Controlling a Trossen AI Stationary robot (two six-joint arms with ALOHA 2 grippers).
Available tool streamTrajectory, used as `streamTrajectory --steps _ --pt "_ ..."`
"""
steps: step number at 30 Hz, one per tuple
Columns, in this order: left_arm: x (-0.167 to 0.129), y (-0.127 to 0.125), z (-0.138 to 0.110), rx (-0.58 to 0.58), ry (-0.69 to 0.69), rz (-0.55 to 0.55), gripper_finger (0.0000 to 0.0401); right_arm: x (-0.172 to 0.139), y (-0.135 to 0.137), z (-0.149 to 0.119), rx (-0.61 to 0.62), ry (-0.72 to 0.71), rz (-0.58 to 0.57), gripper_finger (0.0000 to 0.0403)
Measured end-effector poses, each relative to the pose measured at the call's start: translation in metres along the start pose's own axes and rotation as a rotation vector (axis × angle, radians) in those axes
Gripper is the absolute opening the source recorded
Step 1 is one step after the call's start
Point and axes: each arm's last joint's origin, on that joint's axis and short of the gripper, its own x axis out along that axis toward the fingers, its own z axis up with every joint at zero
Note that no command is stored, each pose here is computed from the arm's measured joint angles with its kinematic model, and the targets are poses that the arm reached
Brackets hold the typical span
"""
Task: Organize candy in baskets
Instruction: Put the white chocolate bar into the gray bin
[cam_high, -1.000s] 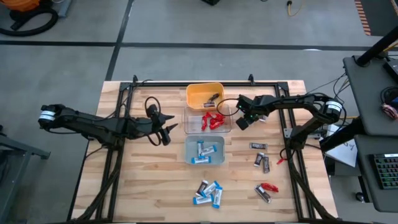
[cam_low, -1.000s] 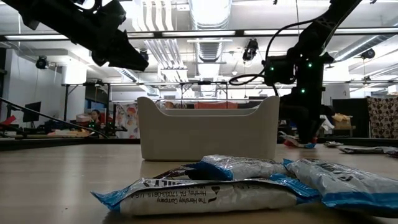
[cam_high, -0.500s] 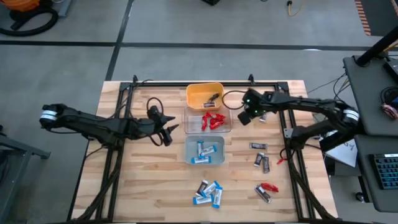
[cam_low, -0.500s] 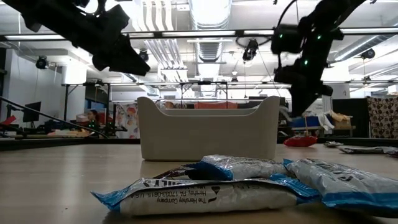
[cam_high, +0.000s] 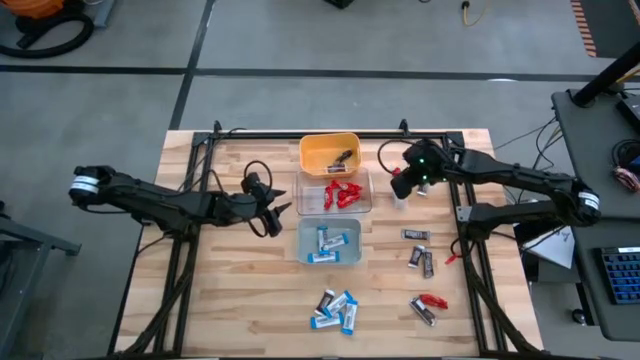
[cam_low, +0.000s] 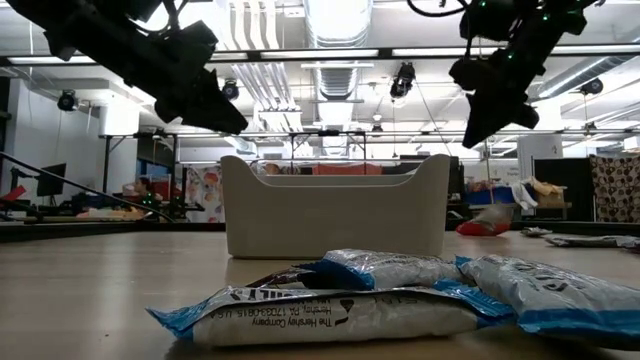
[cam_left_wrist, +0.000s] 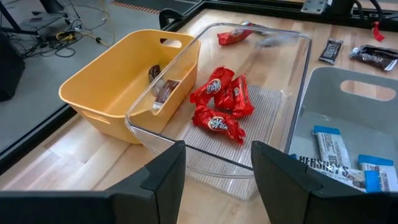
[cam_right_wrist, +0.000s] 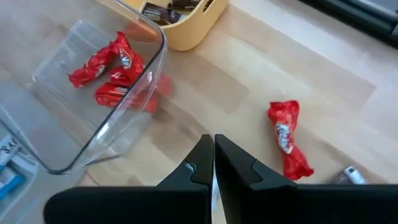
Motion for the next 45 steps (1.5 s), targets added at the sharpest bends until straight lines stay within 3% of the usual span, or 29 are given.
streamTrajectory --steps 6,10,13,24,29,40,45 --pt "0.003 -0.001 -0.001 0.001 0.001 0.0 0.0166 0.013 0.006 -0.01 0.013 0.083 -0.015 0.0009" --pt "0.003 -0.001 -0.001 0.002 0.003 0.001 0.0166 0.03 0.008 -0.02 0.113 0.209 -0.085 0.001" --pt "0.003 -0.001 -0.001 -0.001 0.003 0.001 0.0166 0.039 0.014 -0.031 0.119 0.308 -0.139 0.0022" --pt "0.003 -0.001 -0.001 -0.001 0.003 0.001 0.0166 0.057 0.044 -0.058 0.17 0.449 -0.17 0.0159" --pt "0.003 -0.001 -0.001 -0.001 0.003 0.001 0.0166 0.07 0.046 -0.064 0.17 0.465 -0.243 0.0192" --pt "0.003 -0.001 -0.001 0.009 0.003 0.001 0.0166 0.1 0.046 -0.076 0.13 0.537 -0.336 0.0197" --pt "0.003 -0.001 -0.001 0.01 0.003 0.001 0.0166 0.105 0.046 -0.077 0.106 0.545 -0.334 0.017"
